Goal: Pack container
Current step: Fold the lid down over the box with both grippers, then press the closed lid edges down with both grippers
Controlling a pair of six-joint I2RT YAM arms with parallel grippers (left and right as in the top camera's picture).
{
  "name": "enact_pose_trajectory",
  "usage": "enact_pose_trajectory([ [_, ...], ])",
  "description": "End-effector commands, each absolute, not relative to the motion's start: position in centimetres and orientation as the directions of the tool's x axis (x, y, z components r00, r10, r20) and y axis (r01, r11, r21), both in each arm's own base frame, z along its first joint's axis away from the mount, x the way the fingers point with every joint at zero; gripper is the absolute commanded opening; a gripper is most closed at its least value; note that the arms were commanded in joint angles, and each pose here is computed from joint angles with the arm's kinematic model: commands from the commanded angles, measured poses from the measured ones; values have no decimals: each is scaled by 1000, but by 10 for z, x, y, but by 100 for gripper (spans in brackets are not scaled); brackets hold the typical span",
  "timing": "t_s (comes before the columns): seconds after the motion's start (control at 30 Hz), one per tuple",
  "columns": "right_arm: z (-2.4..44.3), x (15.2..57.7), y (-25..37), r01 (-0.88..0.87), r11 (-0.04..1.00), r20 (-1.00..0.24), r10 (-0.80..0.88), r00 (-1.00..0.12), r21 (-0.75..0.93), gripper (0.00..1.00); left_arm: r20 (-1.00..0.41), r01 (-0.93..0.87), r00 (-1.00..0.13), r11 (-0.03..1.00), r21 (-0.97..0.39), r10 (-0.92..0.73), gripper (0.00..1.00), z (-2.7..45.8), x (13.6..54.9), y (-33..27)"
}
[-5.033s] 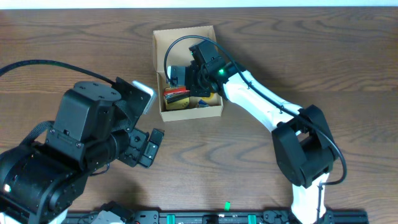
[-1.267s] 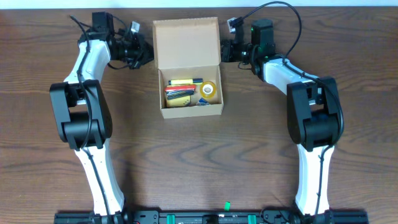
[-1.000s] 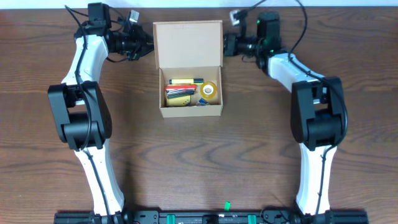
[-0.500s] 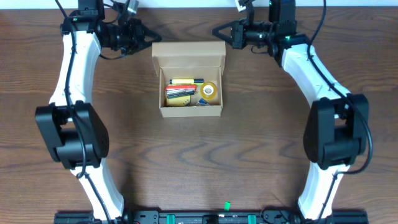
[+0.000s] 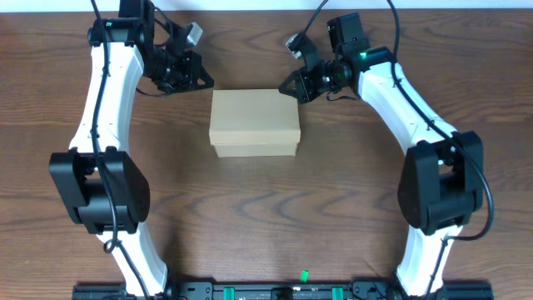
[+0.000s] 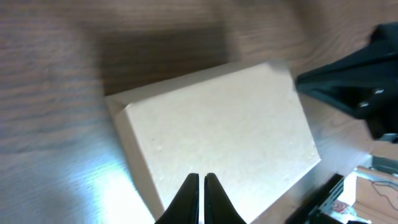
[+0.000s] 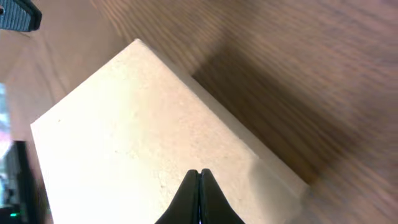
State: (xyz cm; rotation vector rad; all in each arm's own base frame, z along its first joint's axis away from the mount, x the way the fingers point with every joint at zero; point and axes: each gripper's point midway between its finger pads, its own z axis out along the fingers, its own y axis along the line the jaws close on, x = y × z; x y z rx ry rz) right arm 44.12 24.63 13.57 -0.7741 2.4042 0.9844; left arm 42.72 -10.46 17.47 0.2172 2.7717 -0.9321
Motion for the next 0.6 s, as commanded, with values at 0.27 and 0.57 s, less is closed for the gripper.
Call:
enact_pose_trajectory([
  [0.27,199,411,226,-719,612,-632,-423,-650,330,1,-238,233,-963,825,-515,123,6,197,400,-95],
  [0.57,170,359,235,-725,599,-466,-562,-683,341,1,-250,261,-956,837,-480,154,6,206,387,-90],
])
